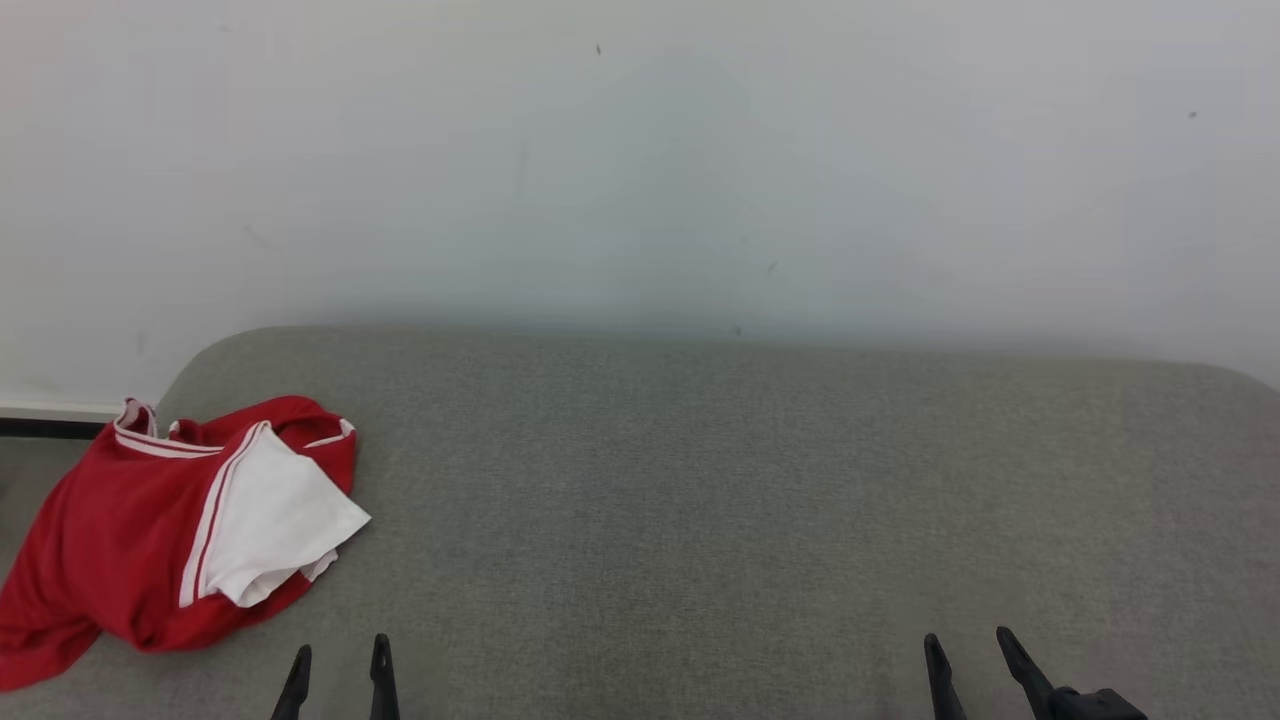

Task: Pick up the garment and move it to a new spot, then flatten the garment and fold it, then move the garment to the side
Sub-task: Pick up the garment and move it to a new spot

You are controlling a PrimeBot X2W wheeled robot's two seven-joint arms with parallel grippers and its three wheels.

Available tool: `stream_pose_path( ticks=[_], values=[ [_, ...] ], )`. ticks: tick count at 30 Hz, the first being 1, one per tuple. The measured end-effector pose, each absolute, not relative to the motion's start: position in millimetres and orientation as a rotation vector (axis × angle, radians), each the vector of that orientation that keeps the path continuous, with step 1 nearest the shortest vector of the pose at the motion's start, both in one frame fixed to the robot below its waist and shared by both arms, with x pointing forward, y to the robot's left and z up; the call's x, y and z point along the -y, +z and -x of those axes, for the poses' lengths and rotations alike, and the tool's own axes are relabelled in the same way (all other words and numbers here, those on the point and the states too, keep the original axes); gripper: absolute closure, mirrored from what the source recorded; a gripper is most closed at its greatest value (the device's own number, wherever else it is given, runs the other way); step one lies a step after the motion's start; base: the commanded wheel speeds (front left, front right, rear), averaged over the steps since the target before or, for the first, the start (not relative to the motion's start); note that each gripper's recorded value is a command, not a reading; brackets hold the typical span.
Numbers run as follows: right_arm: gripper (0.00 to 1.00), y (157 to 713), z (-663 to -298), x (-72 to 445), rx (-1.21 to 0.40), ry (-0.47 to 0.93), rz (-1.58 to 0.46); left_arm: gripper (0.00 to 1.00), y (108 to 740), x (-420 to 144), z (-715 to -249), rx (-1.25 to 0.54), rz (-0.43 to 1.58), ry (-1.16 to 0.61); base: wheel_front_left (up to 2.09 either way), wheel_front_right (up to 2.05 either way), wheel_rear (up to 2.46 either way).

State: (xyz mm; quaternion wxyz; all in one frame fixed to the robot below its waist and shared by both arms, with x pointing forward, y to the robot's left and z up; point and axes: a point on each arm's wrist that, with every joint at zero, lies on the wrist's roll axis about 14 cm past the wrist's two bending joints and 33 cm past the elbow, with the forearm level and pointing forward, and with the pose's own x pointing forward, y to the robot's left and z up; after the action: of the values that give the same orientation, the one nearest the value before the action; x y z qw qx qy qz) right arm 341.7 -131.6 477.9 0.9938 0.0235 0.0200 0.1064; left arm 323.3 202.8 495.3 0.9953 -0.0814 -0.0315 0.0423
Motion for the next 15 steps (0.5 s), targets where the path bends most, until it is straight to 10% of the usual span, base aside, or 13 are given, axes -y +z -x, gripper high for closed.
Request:
stream_pose_path(
  ticks=[15],
  values=[
    [0.0,474.8,-356.1,57.4,-0.06,0.436,-0.052,0.0,486.0,-281.8,-262.0,0.076,0.152,0.355,0.0,0.0,0.0]
  ],
)
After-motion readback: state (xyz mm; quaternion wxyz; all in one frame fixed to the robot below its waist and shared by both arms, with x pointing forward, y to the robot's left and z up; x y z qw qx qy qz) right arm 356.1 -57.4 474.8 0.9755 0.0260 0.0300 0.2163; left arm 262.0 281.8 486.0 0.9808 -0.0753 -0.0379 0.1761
